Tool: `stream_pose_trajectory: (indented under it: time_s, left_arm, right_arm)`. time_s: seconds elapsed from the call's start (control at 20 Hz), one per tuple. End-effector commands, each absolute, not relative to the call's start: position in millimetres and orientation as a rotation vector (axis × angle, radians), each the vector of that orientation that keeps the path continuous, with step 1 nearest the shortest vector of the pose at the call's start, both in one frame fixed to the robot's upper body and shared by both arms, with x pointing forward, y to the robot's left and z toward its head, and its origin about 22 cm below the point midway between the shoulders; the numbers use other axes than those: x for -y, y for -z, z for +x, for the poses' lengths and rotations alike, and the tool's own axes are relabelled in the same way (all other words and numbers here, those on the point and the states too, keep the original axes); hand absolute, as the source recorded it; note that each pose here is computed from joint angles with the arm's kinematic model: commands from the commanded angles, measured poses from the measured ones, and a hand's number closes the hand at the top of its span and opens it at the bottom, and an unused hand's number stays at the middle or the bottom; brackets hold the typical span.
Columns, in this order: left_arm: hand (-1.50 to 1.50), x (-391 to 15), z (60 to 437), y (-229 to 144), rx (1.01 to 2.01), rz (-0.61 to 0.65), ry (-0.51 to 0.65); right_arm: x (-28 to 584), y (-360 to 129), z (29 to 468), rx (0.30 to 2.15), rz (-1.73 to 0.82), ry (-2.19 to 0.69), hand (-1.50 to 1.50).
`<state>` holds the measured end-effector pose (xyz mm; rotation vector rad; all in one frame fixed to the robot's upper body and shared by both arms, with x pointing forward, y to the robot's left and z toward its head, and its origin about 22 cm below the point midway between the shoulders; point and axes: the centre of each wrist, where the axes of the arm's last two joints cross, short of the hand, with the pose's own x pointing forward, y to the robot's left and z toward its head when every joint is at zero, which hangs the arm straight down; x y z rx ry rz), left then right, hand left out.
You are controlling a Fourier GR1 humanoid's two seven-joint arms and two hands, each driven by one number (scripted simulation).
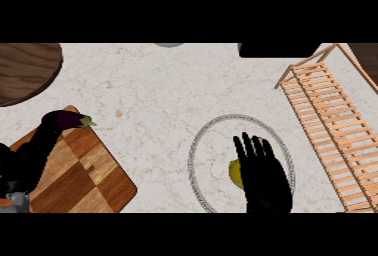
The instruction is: Pick the lemon from the placemat and place it in the tiered shelf
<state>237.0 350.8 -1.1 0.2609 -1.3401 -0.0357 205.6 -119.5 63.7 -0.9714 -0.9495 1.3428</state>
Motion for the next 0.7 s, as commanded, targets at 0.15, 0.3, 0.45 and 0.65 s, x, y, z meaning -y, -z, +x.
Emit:
stream_pose_trajectory:
  time_s: [0.15, 0.3, 0.45, 0.65]
  left_arm:
    - [0.0, -369, 228, 4, 1.33, 0.262, 0.048]
    - [0.0, -360, 218, 6, 1.328, 0.241, 0.041]
    - [0.0, -352, 231, 8, 1.338, 0.257, 0.041]
    - [0.0, -337, 231, -13, 1.342, 0.242, 0.023]
  right_arm:
    - [131, -47, 230, 0.957, -0.989, -1.322, -1.5]
    - [132, -32, 234, 0.955, -0.973, -1.349, -1.5]
    - [142, -10, 236, 0.955, -0.963, -1.347, -1.5]
    - [140, -7, 219, 0.935, -0.959, -1.34, -1.5]
